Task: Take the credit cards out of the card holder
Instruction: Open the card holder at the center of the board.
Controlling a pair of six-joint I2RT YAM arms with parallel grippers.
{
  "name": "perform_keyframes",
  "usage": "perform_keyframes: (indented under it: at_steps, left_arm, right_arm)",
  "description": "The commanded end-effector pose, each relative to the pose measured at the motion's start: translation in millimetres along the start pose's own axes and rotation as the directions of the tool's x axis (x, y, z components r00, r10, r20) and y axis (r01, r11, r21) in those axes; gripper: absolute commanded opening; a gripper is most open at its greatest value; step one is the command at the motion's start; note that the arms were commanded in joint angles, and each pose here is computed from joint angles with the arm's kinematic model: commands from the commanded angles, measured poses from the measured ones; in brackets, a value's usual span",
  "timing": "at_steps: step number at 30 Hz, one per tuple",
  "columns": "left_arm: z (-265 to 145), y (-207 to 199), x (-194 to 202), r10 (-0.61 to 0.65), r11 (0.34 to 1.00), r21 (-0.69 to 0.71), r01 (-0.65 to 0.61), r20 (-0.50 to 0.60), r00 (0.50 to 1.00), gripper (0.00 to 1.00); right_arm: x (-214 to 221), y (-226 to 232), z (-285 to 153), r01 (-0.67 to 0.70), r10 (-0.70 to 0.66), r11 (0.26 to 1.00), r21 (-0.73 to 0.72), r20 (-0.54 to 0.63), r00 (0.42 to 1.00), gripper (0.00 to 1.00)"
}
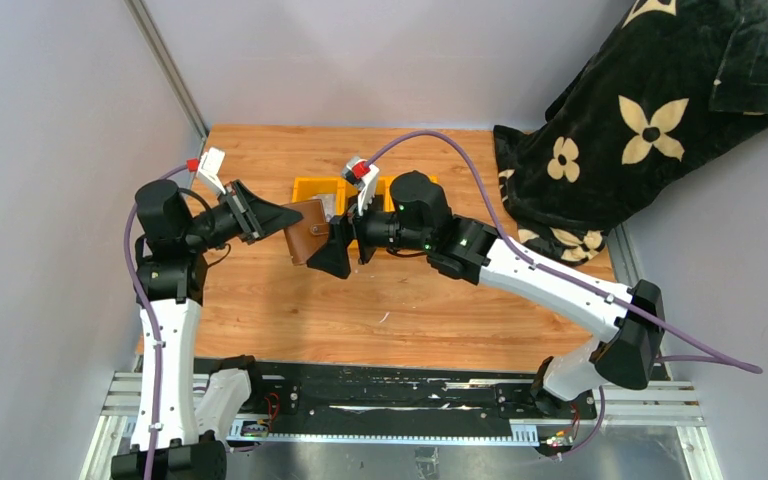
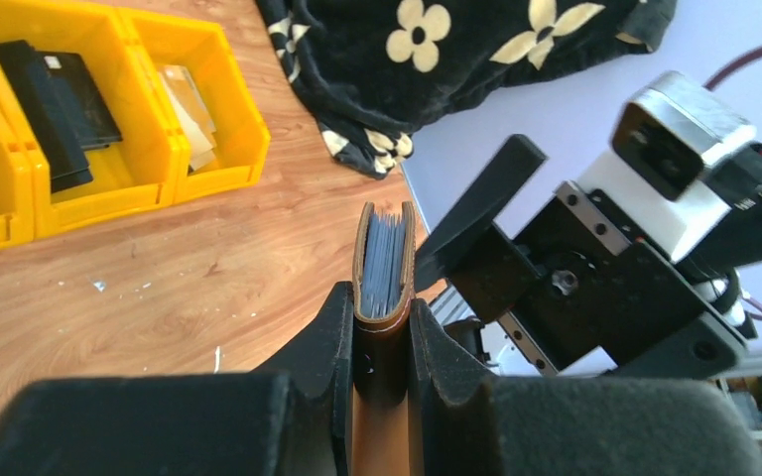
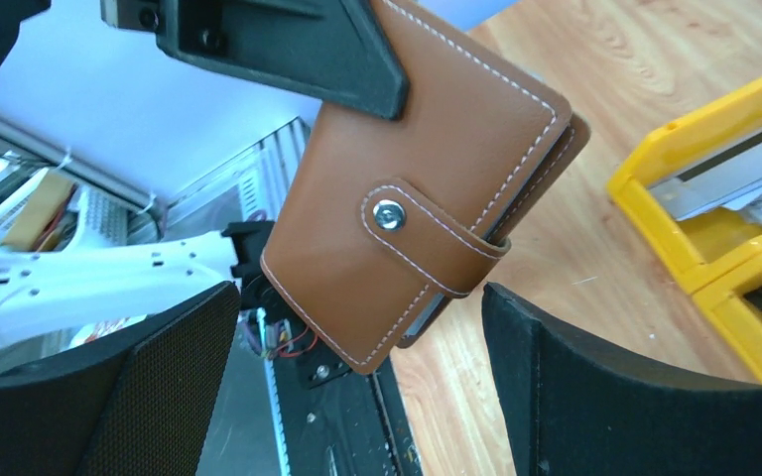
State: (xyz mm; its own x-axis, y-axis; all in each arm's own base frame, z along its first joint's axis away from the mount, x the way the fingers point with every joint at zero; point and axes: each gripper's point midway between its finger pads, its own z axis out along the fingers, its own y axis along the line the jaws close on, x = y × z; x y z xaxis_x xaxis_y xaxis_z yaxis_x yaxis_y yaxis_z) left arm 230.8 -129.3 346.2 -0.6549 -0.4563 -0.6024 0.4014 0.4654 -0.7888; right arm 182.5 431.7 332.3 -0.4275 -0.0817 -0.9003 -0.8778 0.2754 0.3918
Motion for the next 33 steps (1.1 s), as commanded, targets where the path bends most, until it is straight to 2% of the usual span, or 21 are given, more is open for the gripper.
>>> perform_keyframes:
  at_steps: [1, 10, 15, 17, 21, 25, 26, 28, 30, 33]
  left_arm:
    - [-9, -35, -3, 0.112, 0.988, 0.107, -0.110, -0.017, 0.994, 0.00]
    - [-16, -55, 1, 0.154, 0.975, 0.166, -0.149, -0.022, 0.988, 0.00]
    - [-19, -60, 5, 0.166, 0.971, 0.179, -0.160, -0.022, 0.986, 0.00]
    - [-22, -64, 7, 0.175, 0.967, 0.193, -0.166, -0.027, 0.984, 0.00]
    - [-25, -70, 8, 0.197, 0.961, 0.205, -0.188, -0.022, 0.980, 0.00]
    - [-25, -71, 10, 0.202, 0.960, 0.205, -0.193, -0.020, 0.979, 0.00]
    - [-25, -69, 10, 0.199, 0.961, 0.201, -0.191, -0.020, 0.980, 0.01]
    - [-24, -65, 11, 0.194, 0.964, 0.187, -0.187, -0.020, 0.981, 0.12]
    - [-24, -61, 14, 0.188, 0.967, 0.177, -0.181, -0.025, 0.982, 0.33]
    - [-25, -55, 21, 0.176, 0.972, 0.163, -0.168, -0.040, 0.984, 0.67]
  right_arm:
    - [2, 21, -10, -0.036, 0.025, 0.987, -0.159, -0.072, 0.997, 0.95]
    - [-4, 37, -9, -0.079, 0.062, 0.956, -0.282, -0.069, 0.996, 0.95]
    - [-21, 44, -15, -0.130, 0.129, 0.922, -0.364, -0.026, 0.991, 0.88]
    - [-23, 42, -16, -0.150, 0.154, 0.916, -0.373, -0.020, 0.988, 0.82]
    - [-25, 42, -19, -0.179, 0.184, 0.901, -0.395, -0.026, 0.983, 0.64]
    - [-25, 42, -21, -0.182, 0.188, 0.902, -0.392, -0.022, 0.982, 0.40]
    - [-25, 42, -21, -0.183, 0.190, 0.902, -0.391, -0.021, 0.982, 0.36]
    - [-27, 42, -22, -0.181, 0.191, 0.903, -0.389, -0.013, 0.981, 0.24]
    - [-31, 42, -23, -0.173, 0.189, 0.909, -0.379, 0.005, 0.982, 0.15]
    - [-40, 37, -25, -0.156, 0.183, 0.928, -0.338, 0.050, 0.982, 0.09]
